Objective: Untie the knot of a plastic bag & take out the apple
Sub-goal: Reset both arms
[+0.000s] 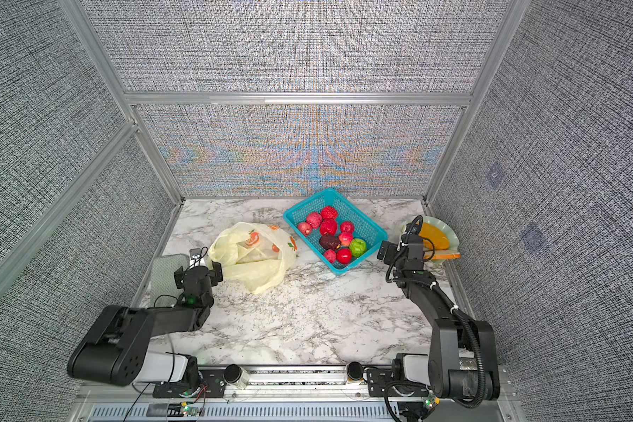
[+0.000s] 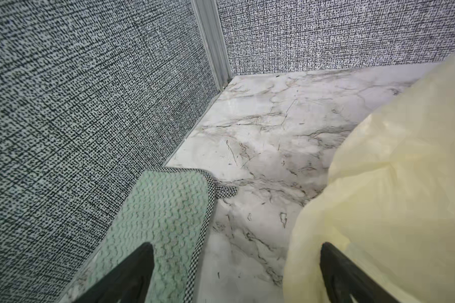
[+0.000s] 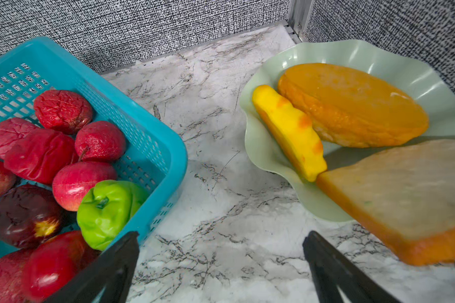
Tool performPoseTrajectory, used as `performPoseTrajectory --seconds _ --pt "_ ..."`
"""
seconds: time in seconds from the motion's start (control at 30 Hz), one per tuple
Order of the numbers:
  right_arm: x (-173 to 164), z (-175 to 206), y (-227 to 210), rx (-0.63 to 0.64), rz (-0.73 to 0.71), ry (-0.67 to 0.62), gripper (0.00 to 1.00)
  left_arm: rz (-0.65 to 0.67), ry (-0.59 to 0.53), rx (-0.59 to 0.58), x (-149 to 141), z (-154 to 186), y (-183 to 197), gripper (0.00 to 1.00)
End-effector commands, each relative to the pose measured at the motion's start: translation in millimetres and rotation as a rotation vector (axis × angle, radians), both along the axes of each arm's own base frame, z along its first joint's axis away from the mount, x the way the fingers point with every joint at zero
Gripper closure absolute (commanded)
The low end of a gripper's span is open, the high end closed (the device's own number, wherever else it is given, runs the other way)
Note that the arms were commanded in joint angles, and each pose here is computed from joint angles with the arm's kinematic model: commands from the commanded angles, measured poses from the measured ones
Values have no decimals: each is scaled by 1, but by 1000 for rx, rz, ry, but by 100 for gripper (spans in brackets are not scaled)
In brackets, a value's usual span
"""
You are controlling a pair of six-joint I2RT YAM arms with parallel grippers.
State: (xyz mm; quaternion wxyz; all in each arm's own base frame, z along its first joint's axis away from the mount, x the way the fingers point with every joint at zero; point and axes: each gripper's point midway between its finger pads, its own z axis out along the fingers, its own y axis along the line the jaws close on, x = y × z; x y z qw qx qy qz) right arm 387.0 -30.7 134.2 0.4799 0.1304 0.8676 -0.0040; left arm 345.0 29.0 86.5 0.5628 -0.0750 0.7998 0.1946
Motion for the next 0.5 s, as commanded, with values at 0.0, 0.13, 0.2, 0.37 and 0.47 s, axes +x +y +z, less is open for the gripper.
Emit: performPoseTrajectory --seconds 0.0,0.13,0.2,0.37,0.47 --pt "4 7 -9 -35 -41 -63 1 -5 -228 4 16 54 -6 0" --pt "-4 4 -15 -65 -66 -109 1 -9 -252 16 13 57 -5 0" --pt "-7 4 -16 -79 -70 -133 1 -21 -272 8 6 59 -5 0" --pt "-11 0 -16 -109 -56 -175 1 -125 -396 0 -22 72 -15 2" --pt "-11 -10 -16 -124 -52 -218 1 -148 -400 -7 -23 71 -17 3"
